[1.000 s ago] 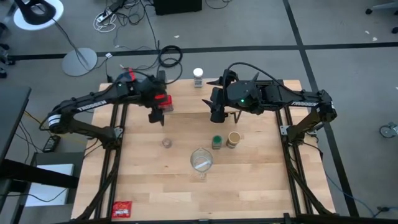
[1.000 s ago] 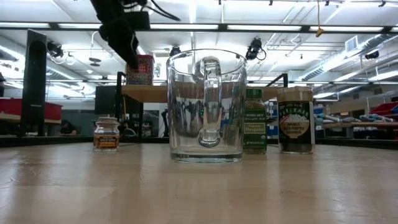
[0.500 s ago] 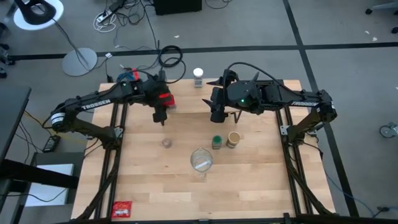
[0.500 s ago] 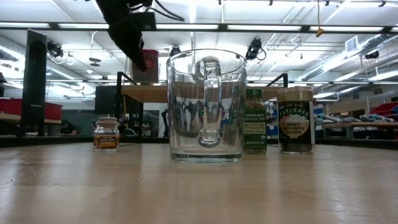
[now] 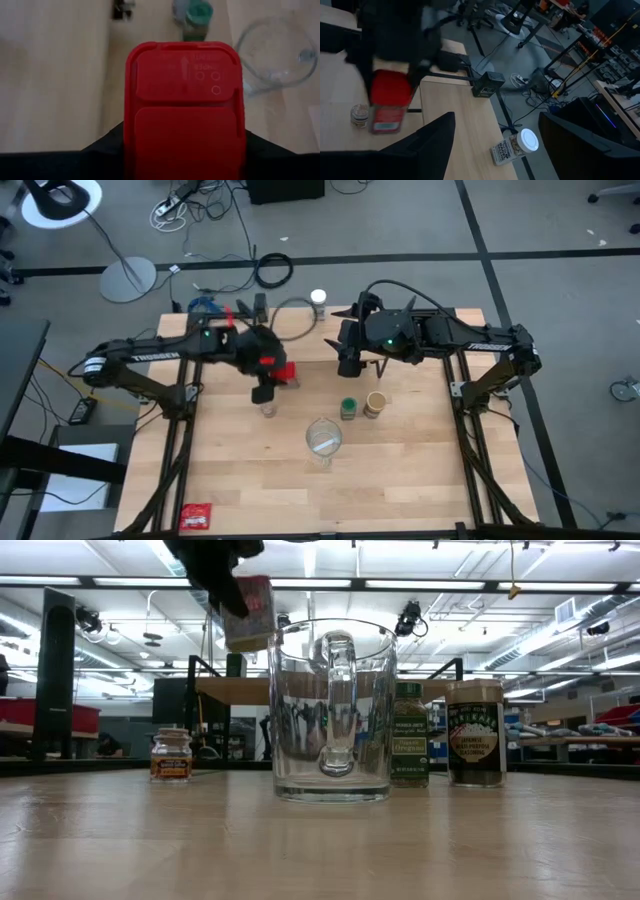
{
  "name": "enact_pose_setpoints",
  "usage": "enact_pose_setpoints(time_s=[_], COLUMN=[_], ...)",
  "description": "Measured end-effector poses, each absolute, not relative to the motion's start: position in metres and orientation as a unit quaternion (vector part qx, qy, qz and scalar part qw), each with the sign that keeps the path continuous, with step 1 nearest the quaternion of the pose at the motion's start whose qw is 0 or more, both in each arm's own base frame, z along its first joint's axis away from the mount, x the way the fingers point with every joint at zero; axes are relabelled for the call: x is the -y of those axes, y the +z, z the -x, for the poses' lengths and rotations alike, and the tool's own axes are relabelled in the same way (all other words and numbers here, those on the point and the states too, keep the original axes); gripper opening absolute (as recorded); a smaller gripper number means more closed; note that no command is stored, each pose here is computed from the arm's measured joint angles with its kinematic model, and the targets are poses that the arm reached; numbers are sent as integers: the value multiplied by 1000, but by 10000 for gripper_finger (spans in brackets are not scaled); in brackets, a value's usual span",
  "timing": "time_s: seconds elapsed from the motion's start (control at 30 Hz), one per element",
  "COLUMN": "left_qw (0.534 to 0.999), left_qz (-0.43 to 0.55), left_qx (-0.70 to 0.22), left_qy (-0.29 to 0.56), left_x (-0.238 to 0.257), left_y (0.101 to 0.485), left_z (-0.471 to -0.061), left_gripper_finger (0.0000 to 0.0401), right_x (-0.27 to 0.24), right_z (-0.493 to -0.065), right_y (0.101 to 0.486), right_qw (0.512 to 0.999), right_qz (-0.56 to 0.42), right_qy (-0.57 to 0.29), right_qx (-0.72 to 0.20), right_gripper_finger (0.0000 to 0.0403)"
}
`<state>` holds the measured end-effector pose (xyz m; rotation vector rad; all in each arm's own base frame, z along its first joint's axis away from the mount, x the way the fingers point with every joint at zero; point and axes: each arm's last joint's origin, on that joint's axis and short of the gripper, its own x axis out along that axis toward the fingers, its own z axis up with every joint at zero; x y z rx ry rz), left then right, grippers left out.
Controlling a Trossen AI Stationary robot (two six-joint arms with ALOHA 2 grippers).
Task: Shelf spices
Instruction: Remove the red seasoning can from the shelf
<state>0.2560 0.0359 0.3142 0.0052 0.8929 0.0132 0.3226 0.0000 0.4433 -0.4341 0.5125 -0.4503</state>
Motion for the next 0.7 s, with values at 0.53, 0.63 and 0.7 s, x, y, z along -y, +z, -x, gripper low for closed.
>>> enact_pose_setpoints(time_s=[0.53,0.63,0.7], left_qw=[872,856,852], left_qz=[42,39,37], left_qx=[-488,-513,-521], left_qy=[21,44,48], left_x=[-1,-2,-2], left_y=[201,185,177], left_z=[-270,-273,-277], left_gripper_finger=[197,197,197], right_x=[0,0,0], right_z=[-323,-323,-323], right_y=[444,445,445], right_qw=[921,922,922], right_qz=[210,210,210], right_qy=[-218,-218,-218], right_qx=[-244,-242,-242], right_gripper_finger=[281,280,280])
